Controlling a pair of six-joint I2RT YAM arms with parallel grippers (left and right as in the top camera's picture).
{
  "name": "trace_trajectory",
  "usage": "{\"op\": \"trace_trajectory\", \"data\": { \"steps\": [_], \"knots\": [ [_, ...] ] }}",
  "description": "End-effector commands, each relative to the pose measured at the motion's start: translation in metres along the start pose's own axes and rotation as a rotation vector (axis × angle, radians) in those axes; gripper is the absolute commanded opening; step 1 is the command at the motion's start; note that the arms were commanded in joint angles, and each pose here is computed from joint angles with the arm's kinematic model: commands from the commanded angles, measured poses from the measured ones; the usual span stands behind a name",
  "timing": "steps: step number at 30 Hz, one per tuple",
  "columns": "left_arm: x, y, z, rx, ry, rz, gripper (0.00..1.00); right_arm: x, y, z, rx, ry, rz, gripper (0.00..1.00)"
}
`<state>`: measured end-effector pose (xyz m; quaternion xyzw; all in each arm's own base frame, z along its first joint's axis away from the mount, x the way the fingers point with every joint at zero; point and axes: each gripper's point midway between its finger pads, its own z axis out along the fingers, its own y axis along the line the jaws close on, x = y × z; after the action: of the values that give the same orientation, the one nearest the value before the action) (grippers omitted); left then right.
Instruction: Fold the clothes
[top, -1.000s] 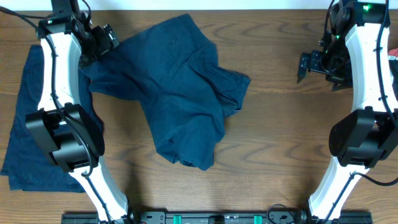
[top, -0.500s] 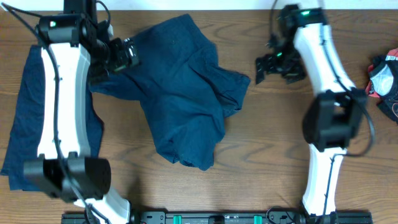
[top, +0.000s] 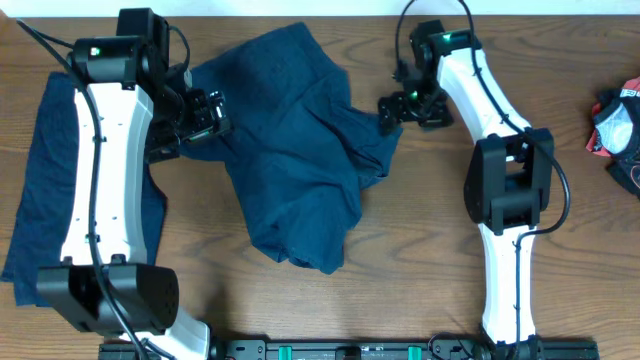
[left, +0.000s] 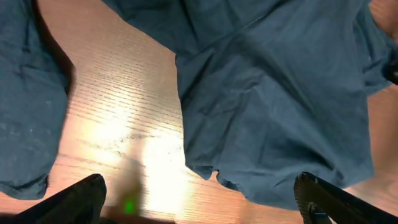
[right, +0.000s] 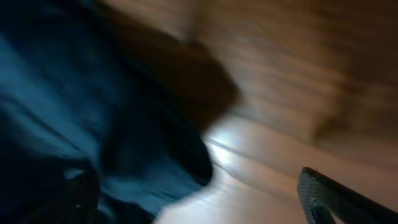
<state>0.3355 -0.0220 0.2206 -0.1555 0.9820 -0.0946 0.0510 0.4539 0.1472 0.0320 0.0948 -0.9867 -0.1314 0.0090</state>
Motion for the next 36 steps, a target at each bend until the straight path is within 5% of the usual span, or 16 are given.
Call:
{"op": "trace_trajectory", "data": {
  "steps": [1, 5, 6, 7, 8, 10, 20, 29, 36],
  "knots": [
    [0.005, 0.001, -0.014, -0.003, -0.037, 0.012, 0.98, -0.002, 0.037, 0.006, -0.105, -0.005, -0.083, 0.99],
    [0.007, 0.002, -0.014, -0.005, -0.029, 0.011, 0.98, -0.001, 0.053, 0.015, -0.109, -0.001, -0.137, 0.99],
    [0.007, 0.002, -0.014, -0.006, -0.028, 0.010, 0.98, -0.001, 0.056, 0.016, -0.109, 0.001, -0.142, 0.87],
    [0.007, 0.003, -0.014, -0.009, -0.029, 0.011, 0.98, -0.001, 0.058, 0.017, -0.109, 0.001, -0.147, 0.64],
    [0.007, 0.004, -0.014, -0.015, -0.029, 0.010, 0.98, -0.001, 0.059, 0.017, -0.105, 0.002, -0.137, 0.22],
    [0.007, 0.006, -0.014, -0.028, -0.029, 0.009, 0.98, -0.001, 0.059, 0.017, -0.102, 0.001, -0.116, 0.01],
    [0.008, 0.006, -0.014, -0.032, -0.027, 0.013, 0.98, -0.001, -0.007, 0.000, 0.085, 0.001, 0.064, 0.01],
    [0.013, -0.005, -0.009, -0.029, -0.016, 0.066, 0.98, 0.010, -0.119, -0.083, 0.239, -0.067, 0.378, 0.01],
    [0.034, -0.023, 0.020, -0.034, 0.067, 0.160, 0.94, 0.031, -0.160, -0.110, 0.237, -0.071, 0.535, 0.01]
  ]
}}
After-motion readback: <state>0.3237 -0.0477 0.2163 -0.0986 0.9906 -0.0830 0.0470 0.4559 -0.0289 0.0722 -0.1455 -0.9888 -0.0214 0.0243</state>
